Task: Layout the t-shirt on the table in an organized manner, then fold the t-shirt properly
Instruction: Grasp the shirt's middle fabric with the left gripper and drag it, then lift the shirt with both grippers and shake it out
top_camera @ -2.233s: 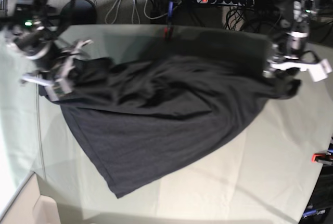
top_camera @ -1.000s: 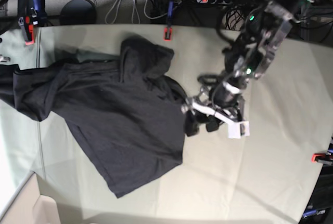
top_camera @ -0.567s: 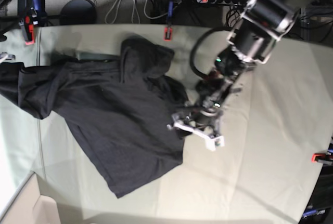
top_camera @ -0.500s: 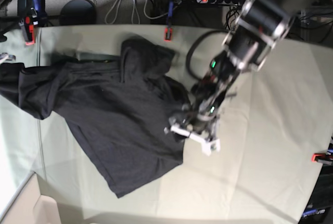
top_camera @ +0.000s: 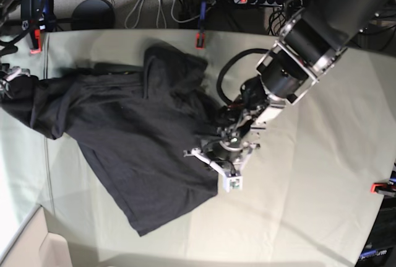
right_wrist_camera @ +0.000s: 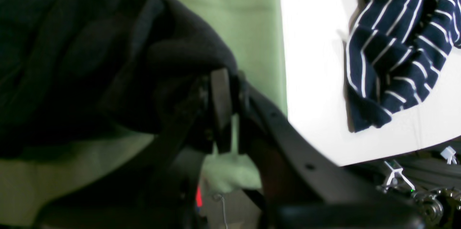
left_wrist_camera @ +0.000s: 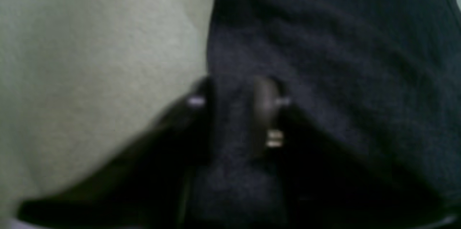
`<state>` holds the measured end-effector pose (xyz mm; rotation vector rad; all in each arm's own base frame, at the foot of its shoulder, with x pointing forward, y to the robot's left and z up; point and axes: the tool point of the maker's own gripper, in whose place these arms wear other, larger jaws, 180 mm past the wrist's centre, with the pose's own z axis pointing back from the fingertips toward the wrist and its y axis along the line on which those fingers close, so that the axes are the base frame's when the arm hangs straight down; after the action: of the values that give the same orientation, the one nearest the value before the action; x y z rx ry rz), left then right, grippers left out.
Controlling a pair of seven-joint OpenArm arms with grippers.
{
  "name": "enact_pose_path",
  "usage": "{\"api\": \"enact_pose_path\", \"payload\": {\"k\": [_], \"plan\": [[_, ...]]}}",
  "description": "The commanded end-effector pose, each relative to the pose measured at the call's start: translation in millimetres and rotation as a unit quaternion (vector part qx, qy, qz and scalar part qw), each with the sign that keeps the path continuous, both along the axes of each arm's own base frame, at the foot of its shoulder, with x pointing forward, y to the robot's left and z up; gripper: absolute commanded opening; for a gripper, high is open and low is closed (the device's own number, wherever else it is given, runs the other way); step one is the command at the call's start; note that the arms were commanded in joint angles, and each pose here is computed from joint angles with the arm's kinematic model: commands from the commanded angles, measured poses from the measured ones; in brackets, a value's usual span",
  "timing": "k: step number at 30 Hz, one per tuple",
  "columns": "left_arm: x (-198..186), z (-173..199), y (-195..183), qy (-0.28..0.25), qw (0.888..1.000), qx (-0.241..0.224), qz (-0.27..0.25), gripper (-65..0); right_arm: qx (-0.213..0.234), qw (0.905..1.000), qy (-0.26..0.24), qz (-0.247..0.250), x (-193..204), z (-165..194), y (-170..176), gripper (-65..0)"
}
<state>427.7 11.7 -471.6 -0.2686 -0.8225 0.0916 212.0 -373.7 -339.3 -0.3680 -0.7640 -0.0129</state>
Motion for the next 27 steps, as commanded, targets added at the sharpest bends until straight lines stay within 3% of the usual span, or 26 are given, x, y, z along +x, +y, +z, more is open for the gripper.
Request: {"api": "enact_pose_path", "payload": {"k": [1,6,13,19,27], "plan": [[-1.4,-1.4,-3.0,0.019,1.000,-0.006,-0.005,-64.2,-0.013,0.9995,-0.026,0.006,9.0,15.8,-3.7,-65.0],[2.8,1.3,15.3,0.012,1.000,0.001,0.001,-65.0,-0.011,0.9994,-0.028,0.017,14.9,15.3,2.3,-65.0],[-7.6,57.6,42.3,-0.071,0.996,-0.045,-0.018,-65.0,-0.005,0.9985,-0.025,0.049,28.1,11.0,20.3,-65.0],[-49.7,111.7,112.8,-0.136,0.985,-0.097,0.054,-65.0,-0.005,0.9972,-0.047,0.058,47.3,21.8,25.9,-65.0],[-107.3,145.4,227.3,-0.179,0.963,-0.077,0.188,-65.0,0.017,0.9923,-0.054,0.110,83.9,17.7,60.3,-65.0]]}}
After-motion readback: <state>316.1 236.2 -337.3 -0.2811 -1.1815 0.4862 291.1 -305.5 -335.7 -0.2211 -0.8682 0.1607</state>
